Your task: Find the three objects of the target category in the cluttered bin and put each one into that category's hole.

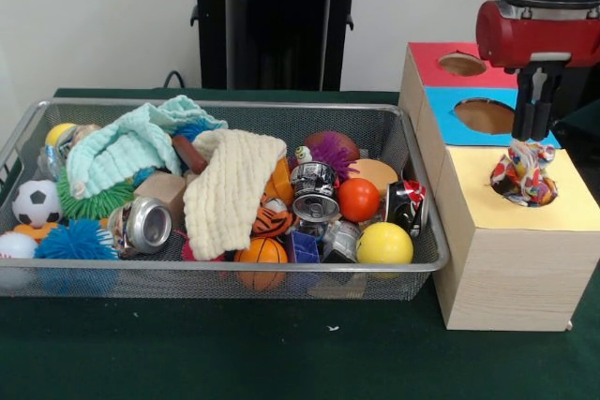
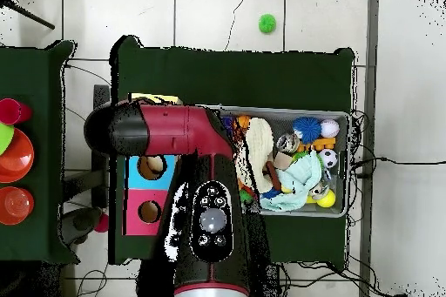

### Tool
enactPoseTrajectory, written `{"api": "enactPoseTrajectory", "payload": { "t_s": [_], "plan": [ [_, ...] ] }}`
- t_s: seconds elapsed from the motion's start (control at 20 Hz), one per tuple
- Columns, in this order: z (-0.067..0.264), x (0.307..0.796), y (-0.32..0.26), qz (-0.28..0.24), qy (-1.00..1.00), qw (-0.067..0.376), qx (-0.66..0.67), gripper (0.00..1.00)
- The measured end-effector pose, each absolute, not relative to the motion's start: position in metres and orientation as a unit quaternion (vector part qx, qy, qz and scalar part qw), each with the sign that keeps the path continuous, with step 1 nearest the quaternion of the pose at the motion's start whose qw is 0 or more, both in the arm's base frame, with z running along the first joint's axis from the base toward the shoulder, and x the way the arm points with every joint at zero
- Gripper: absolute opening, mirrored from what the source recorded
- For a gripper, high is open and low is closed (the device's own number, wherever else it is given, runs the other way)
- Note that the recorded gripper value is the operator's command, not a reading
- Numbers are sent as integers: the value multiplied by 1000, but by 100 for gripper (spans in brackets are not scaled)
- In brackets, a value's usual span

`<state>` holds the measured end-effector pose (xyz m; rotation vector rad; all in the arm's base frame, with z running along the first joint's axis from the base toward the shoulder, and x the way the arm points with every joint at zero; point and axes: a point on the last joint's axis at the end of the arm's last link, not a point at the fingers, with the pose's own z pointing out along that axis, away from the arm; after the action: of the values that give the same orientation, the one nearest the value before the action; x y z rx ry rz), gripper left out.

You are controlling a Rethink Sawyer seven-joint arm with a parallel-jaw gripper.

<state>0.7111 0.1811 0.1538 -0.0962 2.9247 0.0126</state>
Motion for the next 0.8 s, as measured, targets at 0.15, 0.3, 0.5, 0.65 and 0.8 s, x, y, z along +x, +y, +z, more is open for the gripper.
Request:
{"api": "enactPoseTrajectory", "payload": {
  "t_s": [0.15,0.3,0.5,0.65,0.8],
  "plan": [
    [153,710,182,7,994,105,-31,0],
    [150,707,184,9,994,102,-32,0],
    [143,699,187,11,995,91,-34,0],
    [139,695,188,11,996,86,-35,0],
    [135,692,188,12,996,82,-36,0]
  ]
}}
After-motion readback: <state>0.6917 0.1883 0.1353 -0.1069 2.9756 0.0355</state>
